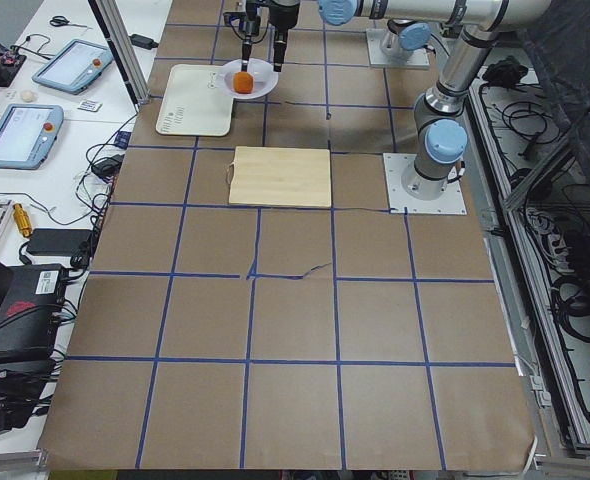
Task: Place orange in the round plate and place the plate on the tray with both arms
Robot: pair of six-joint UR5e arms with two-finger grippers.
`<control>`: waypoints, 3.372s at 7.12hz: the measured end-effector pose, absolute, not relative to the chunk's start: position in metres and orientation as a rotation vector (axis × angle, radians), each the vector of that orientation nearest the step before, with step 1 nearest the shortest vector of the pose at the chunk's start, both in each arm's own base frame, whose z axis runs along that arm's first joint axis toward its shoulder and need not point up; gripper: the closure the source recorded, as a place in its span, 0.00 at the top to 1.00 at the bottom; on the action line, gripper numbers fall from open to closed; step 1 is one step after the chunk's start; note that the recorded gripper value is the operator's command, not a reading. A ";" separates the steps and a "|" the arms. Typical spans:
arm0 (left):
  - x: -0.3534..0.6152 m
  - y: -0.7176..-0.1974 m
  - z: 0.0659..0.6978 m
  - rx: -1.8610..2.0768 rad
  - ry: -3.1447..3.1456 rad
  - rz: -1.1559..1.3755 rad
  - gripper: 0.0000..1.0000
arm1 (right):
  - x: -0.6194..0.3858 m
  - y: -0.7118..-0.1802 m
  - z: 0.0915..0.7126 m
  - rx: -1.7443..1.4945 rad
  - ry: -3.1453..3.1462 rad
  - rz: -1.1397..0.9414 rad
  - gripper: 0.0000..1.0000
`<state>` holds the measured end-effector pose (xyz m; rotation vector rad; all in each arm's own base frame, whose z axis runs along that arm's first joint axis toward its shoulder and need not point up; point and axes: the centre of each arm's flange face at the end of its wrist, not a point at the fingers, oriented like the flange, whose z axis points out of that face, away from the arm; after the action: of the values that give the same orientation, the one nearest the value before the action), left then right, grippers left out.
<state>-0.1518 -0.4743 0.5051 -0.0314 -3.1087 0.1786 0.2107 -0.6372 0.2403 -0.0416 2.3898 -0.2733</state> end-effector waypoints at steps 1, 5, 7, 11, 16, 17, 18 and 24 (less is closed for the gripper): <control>-0.152 -0.474 0.505 -0.030 -3.105 0.178 1.00 | 0.204 -0.677 0.238 0.004 2.382 -0.297 0.00; -0.152 -0.475 0.504 -0.029 -3.101 0.175 1.00 | 0.193 -0.771 0.189 0.068 2.392 -0.317 0.00; -0.152 -0.475 0.504 -0.030 -3.101 0.175 1.00 | 0.191 -0.775 0.175 0.083 2.427 -0.309 0.08; -0.152 -0.475 0.504 -0.030 -3.101 0.174 1.00 | 0.187 -0.769 0.167 0.097 2.464 -0.297 1.00; -0.152 -0.474 0.503 -0.030 -3.101 0.174 1.00 | 0.160 -0.764 0.227 0.074 2.641 -0.367 1.00; -0.152 -0.475 0.504 -0.030 -3.101 0.175 1.00 | 0.153 -0.754 0.255 0.087 2.720 -0.317 1.00; -0.152 -0.475 0.504 -0.030 -3.101 0.175 1.00 | 0.145 -0.739 0.282 0.112 2.807 -0.240 1.00; -0.152 -0.474 0.504 -0.030 -3.100 0.176 1.00 | 0.114 -0.594 0.456 0.183 3.121 0.124 1.00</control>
<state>-0.1520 -0.4745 0.5040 -0.0300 -3.1005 0.1760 0.1142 -0.5937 0.4561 0.1835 3.1212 0.1236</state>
